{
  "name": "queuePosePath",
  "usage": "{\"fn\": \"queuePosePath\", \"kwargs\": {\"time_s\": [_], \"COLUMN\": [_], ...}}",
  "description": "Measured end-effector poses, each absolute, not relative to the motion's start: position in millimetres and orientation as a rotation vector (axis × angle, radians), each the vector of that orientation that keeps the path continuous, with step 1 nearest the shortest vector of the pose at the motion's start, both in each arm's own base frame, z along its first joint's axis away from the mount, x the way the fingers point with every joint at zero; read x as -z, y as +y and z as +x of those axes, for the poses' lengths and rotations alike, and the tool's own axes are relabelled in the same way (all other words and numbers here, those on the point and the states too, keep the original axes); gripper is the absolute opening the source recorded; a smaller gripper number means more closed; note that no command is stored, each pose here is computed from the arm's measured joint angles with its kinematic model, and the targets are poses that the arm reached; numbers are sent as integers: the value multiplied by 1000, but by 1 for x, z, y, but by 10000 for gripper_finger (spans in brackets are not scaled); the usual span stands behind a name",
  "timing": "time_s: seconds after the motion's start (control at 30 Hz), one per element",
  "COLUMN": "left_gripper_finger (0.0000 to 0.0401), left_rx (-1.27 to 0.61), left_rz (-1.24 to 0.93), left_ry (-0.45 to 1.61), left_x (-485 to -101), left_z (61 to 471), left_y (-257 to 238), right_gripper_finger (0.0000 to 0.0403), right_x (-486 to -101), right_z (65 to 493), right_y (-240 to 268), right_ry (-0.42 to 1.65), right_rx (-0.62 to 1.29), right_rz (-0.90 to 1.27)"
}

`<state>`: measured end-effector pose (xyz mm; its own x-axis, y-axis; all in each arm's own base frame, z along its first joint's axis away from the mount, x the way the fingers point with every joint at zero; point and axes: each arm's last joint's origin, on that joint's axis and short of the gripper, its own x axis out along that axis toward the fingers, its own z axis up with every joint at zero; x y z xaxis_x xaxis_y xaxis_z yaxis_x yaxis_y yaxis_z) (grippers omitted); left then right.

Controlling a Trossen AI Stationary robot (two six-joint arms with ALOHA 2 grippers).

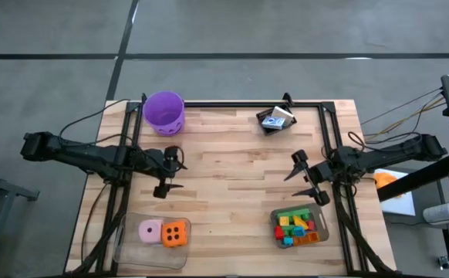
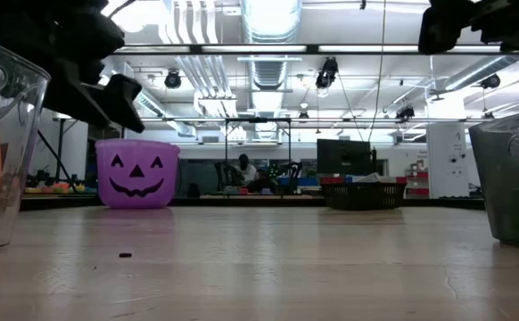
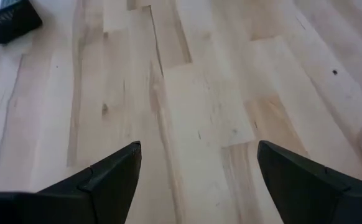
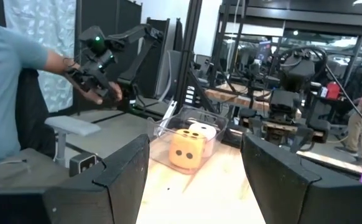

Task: Pick & Place Toys
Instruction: Return to Home Position

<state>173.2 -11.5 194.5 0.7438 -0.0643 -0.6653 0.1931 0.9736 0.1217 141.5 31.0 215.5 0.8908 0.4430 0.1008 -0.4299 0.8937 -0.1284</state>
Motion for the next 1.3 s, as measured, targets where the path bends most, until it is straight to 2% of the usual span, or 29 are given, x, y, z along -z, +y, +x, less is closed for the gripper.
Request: {"fn": "queuePosePath", "kwargs": {"time_s": [0.2,0.33,0.47,0.53,0.87,1.13,1.3], "left_gripper_finger": [324,324,324,324,324,324,324], "left_rx": [131,89,195,231,169,91,96], "left_rz": [176,41,49,63,13,-72,-117], "left_ry": [663,591,383,292,39,42,50], "left_x": [-198,-206,-214,-217,-207,-167,-172], "left_z": [177,181,180,173,117,99,95], "left_y": [-12,-12,-14,-13,-5,-1,-1], "right_gripper_finger": [250,250,250,250,250,250,250], "right_x": [-219,-216,-215,-215,-211,-195,-187], "right_z": [136,132,129,126,105,86,90], "right_y": [31,30,30,29,24,20,19], "right_ry": [-147,-114,-91,-85,-47,-23,-13], "right_rx": [-455,-453,-455,-455,-391,-355,-314], "right_rz": [-108,-95,-81,-79,-75,-57,-84]}}
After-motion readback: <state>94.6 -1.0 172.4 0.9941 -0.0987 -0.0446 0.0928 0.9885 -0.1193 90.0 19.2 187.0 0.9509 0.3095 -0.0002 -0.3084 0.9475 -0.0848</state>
